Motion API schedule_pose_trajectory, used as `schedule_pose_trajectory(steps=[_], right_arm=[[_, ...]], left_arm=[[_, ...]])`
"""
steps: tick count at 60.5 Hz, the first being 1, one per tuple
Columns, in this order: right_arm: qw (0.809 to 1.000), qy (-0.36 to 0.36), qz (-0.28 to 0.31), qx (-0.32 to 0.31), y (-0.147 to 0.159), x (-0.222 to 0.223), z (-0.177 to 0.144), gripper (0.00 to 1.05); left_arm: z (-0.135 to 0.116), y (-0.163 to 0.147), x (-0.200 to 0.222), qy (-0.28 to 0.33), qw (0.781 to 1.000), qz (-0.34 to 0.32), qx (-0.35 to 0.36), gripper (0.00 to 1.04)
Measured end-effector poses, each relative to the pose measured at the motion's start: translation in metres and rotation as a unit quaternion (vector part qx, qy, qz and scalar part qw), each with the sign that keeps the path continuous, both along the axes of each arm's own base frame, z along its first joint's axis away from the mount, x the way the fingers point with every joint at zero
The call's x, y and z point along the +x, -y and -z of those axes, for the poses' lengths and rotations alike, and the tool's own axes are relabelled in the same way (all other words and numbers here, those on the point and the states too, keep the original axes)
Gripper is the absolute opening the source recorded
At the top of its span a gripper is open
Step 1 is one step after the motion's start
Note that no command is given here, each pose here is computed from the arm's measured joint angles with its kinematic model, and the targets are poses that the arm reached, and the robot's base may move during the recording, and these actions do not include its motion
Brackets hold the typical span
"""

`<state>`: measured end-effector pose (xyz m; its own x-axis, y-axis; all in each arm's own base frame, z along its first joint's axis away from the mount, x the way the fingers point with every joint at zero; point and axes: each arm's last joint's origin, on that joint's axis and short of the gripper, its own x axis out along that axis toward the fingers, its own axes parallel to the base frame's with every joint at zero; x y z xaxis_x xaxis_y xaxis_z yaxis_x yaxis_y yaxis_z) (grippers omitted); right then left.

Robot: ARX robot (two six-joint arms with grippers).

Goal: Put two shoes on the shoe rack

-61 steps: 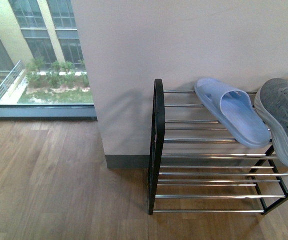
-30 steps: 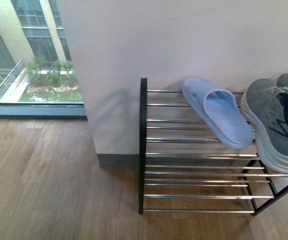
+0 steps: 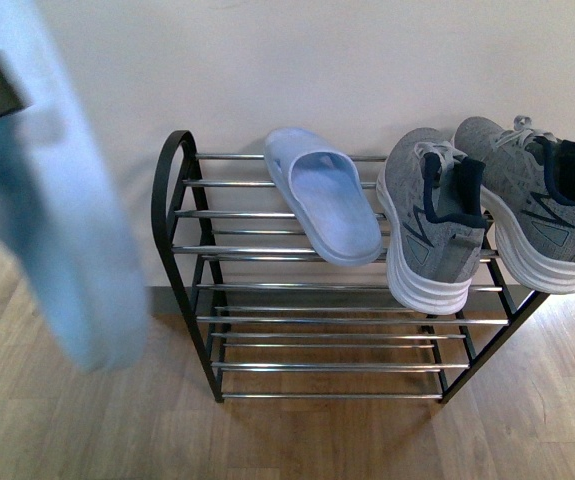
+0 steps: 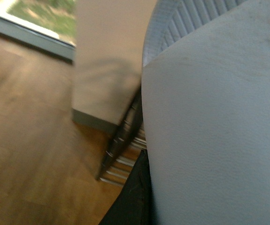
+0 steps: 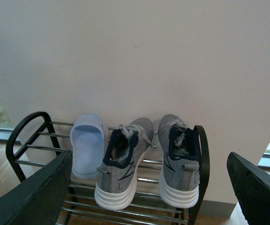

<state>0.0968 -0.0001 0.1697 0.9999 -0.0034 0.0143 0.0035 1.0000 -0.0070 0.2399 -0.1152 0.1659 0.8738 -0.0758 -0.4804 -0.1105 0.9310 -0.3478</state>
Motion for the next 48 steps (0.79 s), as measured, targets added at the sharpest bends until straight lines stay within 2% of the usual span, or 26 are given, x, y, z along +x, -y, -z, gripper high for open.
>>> schedule_pose_trajectory(steps=[10, 20, 34, 48], right_arm=[[1.000, 0.000, 0.000, 0.000, 0.000, 0.000, 0.000, 0.95], [1.000, 0.000, 0.000, 0.000, 0.000, 0.000, 0.000, 0.95], [1.000, 0.000, 0.000, 0.000, 0.000, 0.000, 0.000, 0.95], [1.000, 0.000, 0.000, 0.000, 0.000, 0.000, 0.000, 0.95]], left_arm=[[0.011, 0.030, 0.052, -0.072, 0.996, 0.053, 0.025, 0.02], [0.021, 0.046, 0.090, -0.105, 0.988, 0.086, 0.076, 0.02], [0.021, 0.051, 0.131, -0.112, 0.981, 0.114, 0.112, 0.02], [0.028, 0.042, 0.162, -0.126, 0.968, 0.135, 0.170, 0.02]])
